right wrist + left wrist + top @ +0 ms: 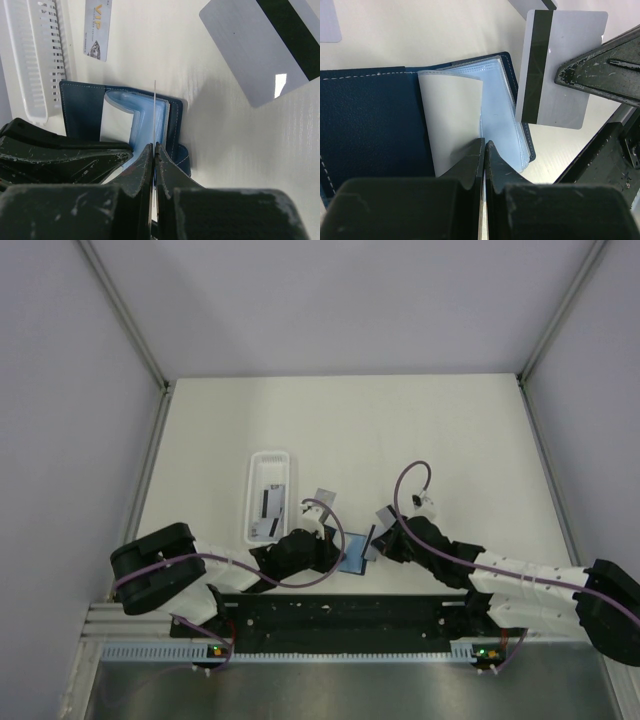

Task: Put the credit cards into the card holder
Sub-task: Turn over the card slot in the card holder.

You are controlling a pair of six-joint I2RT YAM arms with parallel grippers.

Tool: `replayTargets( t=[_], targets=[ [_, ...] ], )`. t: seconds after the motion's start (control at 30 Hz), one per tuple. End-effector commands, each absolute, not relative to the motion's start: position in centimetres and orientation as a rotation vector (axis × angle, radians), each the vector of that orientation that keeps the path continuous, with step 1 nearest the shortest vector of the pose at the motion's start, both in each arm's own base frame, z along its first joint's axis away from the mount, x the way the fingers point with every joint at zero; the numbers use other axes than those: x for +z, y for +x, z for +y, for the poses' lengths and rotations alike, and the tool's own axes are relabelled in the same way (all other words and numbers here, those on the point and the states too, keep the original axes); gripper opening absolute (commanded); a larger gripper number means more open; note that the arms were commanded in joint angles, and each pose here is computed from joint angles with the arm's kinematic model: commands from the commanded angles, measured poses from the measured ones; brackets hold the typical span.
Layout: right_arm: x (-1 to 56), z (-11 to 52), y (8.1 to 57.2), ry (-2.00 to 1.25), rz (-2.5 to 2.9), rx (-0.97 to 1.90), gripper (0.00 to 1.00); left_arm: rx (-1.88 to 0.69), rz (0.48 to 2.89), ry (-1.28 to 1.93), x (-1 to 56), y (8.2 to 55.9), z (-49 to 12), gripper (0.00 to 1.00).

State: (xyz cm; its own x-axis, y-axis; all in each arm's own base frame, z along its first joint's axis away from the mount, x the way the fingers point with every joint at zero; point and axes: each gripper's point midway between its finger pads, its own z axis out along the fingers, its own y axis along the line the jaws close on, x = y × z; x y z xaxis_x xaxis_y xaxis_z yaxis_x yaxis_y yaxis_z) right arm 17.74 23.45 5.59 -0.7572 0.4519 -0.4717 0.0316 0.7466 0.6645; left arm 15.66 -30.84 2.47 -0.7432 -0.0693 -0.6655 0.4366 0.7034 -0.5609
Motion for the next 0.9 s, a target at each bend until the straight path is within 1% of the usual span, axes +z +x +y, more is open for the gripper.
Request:
replayTargets(
  t=[0.0, 0.87],
  targets=[
    [6.1, 23.8, 17.9, 0.368, 2.277, 0.881, 0.00, -0.761, 2.427, 0.338, -2.9, 13.5, -26.5, 0.00],
    [7.0, 26.4, 18.7, 0.346, 2.263, 0.963, 0.00, -0.783, 2.414, 0.340, -2.7, 13.5, -26.5, 0.00]
  ],
)
